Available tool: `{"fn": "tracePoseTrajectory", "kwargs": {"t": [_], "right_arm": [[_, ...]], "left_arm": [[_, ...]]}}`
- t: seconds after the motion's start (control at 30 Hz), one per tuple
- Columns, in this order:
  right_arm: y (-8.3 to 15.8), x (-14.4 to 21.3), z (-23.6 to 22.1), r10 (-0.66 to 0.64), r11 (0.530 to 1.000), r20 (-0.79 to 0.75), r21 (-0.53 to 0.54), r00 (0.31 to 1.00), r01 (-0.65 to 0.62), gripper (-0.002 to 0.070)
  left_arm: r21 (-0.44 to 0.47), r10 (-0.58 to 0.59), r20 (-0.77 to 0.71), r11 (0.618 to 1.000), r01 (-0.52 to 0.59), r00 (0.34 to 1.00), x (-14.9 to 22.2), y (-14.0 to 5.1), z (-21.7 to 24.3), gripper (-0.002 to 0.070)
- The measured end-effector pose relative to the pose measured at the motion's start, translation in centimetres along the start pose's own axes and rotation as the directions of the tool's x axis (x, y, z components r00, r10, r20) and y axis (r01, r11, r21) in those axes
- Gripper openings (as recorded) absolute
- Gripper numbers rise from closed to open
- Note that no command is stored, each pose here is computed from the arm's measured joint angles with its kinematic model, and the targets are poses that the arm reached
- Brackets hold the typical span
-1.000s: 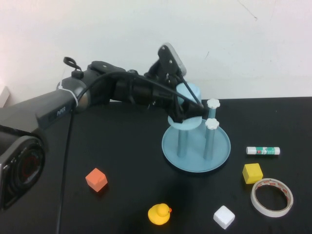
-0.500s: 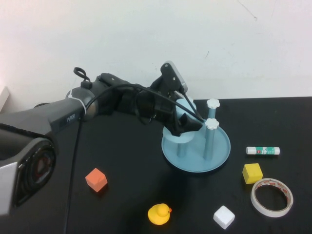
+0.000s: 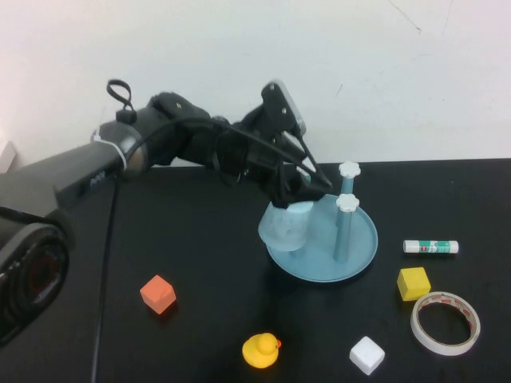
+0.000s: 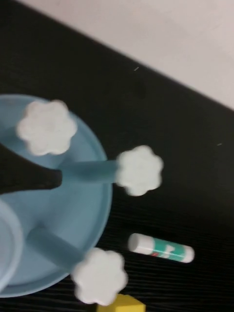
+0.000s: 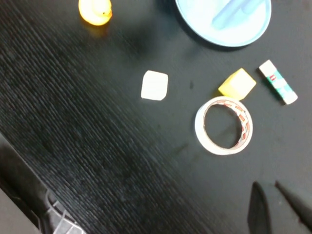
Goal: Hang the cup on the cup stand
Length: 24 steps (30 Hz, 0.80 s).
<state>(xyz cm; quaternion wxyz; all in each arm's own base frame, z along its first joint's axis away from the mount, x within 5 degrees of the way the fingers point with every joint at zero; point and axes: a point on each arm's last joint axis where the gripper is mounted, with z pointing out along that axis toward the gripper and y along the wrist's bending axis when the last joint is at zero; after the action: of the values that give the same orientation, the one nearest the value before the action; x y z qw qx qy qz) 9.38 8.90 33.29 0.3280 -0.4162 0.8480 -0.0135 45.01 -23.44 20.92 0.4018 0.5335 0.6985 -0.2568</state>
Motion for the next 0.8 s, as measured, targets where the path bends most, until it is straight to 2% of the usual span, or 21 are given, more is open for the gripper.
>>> {"fn": "tracePoseTrajectory", "kwargs": {"t": [0.03, 0.13, 0.2, 0.37, 0.4, 0.47, 0.63, 0.8], "right_arm": [[0.0, 0.0, 0.0, -0.005, 1.0, 0.002, 0.0, 1.0, 0.005, 0.0], [0.0, 0.0, -0.2, -0.017, 1.0, 0.019, -0.001, 1.0, 0.017, 0.0], [-0.1, 0.1, -0.5, -0.014, 1.0, 0.042, -0.002, 0.999, 0.014, 0.0], [0.0, 1.0, -0.5, -0.014, 1.0, 0.122, -0.012, 0.992, 0.015, 0.0], [0.1, 1.3, -0.3, -0.019, 1.0, 0.13, -0.013, 0.991, 0.02, 0.0], [0.3, 1.9, 0.2, -0.025, 0.999, 0.146, -0.018, 0.989, 0.028, 0.0], [1.0, 3.2, 1.4, -0.038, 0.998, 0.193, -0.032, 0.98, 0.045, 0.0], [1.6, 4.4, 2.6, -0.052, 0.997, 0.223, -0.044, 0.973, 0.063, 0.0]], "left_arm": [[-0.005, 0.002, 0.007, 1.0, -0.002, 1.0, -0.4, 0.0, -0.4, 0.0598], [-0.063, 0.001, 0.006, 0.998, -0.001, 1.0, -2.3, 0.0, -2.3, 0.0494], [-0.118, 0.0, -0.026, 0.993, -0.003, 1.0, -3.2, 0.1, -3.6, 0.04], [-0.277, -0.009, -0.132, 0.961, -0.028, 0.991, -6.2, -0.3, -8.6, 0.0106], [-0.303, -0.011, -0.15, 0.952, -0.035, 0.989, -6.7, -0.5, -9.6, 0.0069], [-0.373, -0.028, -0.182, 0.927, -0.043, 0.983, -7.9, -0.9, -12.0, 0.0029], [-0.533, -0.063, -0.19, 0.845, -0.049, 0.98, -10.9, -2.5, -18.1, 0.0004], [-0.612, -0.081, -0.133, 0.791, -0.017, 0.988, -13.7, -5.6, -24.0, 0.0]]}}
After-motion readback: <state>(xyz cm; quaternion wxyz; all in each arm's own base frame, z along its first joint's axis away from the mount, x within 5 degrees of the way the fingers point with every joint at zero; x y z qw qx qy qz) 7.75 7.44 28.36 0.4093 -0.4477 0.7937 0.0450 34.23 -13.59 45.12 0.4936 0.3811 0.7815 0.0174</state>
